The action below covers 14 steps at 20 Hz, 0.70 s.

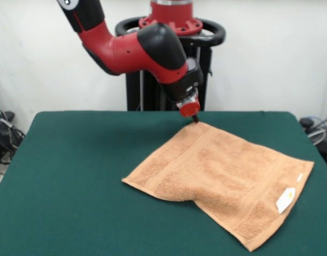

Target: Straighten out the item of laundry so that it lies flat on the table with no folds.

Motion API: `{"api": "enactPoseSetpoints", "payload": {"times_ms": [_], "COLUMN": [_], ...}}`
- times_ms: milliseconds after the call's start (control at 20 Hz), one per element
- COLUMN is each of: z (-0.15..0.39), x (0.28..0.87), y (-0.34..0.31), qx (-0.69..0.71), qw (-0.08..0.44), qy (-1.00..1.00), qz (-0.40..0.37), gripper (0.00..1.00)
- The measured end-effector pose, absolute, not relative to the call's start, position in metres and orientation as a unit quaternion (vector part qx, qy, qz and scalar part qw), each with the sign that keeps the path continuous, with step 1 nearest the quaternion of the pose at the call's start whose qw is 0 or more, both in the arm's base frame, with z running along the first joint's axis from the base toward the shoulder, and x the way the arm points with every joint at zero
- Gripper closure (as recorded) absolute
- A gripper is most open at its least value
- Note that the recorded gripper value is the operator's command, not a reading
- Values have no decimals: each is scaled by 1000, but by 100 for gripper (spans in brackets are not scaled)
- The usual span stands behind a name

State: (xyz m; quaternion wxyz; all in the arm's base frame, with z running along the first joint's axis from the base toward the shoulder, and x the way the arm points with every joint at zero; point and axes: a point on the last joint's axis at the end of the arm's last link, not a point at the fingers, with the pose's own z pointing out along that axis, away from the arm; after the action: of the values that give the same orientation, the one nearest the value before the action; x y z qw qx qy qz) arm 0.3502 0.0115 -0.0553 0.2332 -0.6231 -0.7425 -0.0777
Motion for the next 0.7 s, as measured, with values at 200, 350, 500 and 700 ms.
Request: {"api": "enactPoseSetpoints", "payload": {"times_ms": [200, 350, 500, 700], "z": [-53, -54, -55, -56], "x": [332, 317, 304, 289], "y": [7, 4, 4, 13], "qx": [-630, -635, -635, -630], "qw": [251, 265, 270, 265], "qy": [-731, -722, -720, -725], "qz": [-79, -77, -75, -81], "gripper": [100, 100, 100, 0]}}
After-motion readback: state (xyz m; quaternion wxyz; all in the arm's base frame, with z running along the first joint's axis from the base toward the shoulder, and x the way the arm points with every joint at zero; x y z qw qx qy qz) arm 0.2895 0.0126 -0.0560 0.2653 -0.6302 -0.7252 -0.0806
